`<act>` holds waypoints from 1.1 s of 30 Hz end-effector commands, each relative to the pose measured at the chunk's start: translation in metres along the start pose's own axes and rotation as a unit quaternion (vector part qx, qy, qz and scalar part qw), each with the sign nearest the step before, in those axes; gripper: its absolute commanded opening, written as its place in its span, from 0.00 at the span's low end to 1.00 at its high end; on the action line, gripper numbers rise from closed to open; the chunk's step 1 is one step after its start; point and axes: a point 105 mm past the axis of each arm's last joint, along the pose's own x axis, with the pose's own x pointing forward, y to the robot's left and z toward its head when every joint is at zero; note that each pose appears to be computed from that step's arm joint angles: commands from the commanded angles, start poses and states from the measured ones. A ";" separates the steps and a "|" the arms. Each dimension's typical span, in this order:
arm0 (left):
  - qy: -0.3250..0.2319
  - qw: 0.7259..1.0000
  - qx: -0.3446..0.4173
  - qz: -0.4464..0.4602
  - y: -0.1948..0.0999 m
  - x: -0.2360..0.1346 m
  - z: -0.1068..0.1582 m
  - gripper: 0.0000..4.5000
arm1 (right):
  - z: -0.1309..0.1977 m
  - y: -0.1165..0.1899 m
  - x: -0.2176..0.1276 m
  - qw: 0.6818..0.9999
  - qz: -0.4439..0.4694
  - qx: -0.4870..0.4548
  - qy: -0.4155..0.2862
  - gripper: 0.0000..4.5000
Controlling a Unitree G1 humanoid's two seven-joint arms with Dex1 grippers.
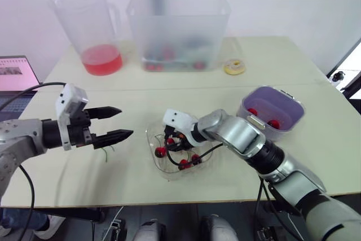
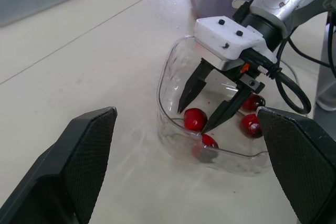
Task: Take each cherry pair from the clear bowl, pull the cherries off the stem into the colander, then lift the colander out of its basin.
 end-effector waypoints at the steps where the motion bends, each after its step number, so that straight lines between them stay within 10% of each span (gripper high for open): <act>1: -0.010 1.000 0.022 0.000 -0.001 0.001 0.009 1.00 | 0.009 0.000 -0.005 1.000 -0.001 -0.017 -0.015 0.31; 18: -0.114 0.992 -0.055 0.011 0.018 0.003 0.036 1.00 | 0.052 0.001 -0.101 0.940 -0.020 -0.304 -0.152 0.23; 28: -0.327 0.943 -0.051 -0.017 0.023 0.007 0.123 1.00 | 0.102 -0.038 -0.156 0.901 -0.175 -0.234 -0.321 0.23; 33: -0.333 0.941 -0.046 -0.028 0.021 0.029 0.130 1.00 | 0.116 -0.039 -0.149 0.876 -0.209 -0.176 -0.398 0.23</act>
